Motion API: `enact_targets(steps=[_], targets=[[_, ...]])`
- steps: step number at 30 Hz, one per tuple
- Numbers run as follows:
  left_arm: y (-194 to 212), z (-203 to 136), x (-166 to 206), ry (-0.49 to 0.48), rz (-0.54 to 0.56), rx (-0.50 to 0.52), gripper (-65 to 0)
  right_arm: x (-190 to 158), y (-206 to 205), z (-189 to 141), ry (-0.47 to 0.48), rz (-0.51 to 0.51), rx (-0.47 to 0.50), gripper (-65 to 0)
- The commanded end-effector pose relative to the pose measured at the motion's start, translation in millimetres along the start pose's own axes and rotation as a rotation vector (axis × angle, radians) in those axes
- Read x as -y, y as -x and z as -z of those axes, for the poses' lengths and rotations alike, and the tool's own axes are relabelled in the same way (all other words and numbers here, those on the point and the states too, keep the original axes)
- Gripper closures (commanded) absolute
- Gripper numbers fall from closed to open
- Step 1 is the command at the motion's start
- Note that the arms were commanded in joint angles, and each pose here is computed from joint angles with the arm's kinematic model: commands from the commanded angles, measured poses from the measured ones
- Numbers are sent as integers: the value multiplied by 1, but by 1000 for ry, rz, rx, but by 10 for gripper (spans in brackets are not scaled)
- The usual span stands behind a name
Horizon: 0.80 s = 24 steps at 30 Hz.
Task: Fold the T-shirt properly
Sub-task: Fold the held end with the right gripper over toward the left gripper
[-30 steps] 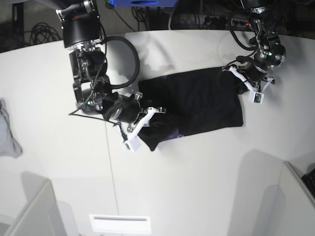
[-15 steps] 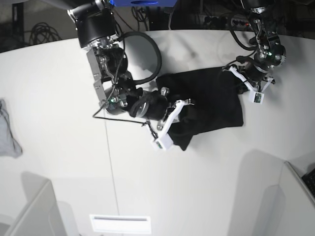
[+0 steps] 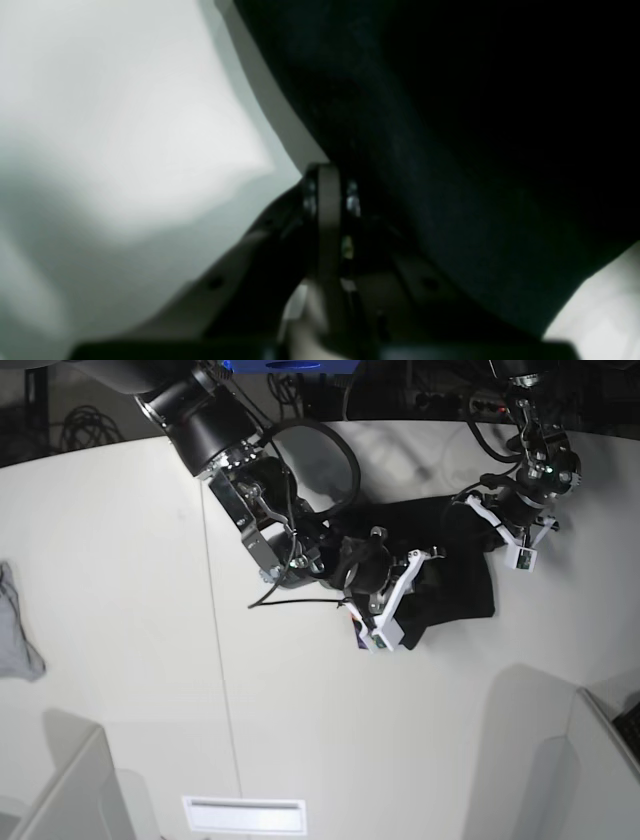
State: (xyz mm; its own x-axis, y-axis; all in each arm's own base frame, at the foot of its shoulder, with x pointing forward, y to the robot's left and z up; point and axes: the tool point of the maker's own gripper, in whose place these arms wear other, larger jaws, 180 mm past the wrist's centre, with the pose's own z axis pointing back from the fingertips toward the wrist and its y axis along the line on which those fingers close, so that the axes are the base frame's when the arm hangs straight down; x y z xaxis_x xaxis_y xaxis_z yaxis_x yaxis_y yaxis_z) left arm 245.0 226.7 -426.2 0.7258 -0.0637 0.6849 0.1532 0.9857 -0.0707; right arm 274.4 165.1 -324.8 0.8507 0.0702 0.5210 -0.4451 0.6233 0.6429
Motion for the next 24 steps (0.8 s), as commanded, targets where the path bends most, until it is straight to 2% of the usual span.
enact_targets(steps=[1,17,24], targets=[[-3,-3,-3,-8,20,-1,0,-16,-17,0,-41,-31,47,0],[-3,-3,-3,-9,21,-1,0,22,8,35,52,20,-24,0],[-3,-3,-3,-9,21,-1,0,-11,18,48,16,-150,-71,0]])
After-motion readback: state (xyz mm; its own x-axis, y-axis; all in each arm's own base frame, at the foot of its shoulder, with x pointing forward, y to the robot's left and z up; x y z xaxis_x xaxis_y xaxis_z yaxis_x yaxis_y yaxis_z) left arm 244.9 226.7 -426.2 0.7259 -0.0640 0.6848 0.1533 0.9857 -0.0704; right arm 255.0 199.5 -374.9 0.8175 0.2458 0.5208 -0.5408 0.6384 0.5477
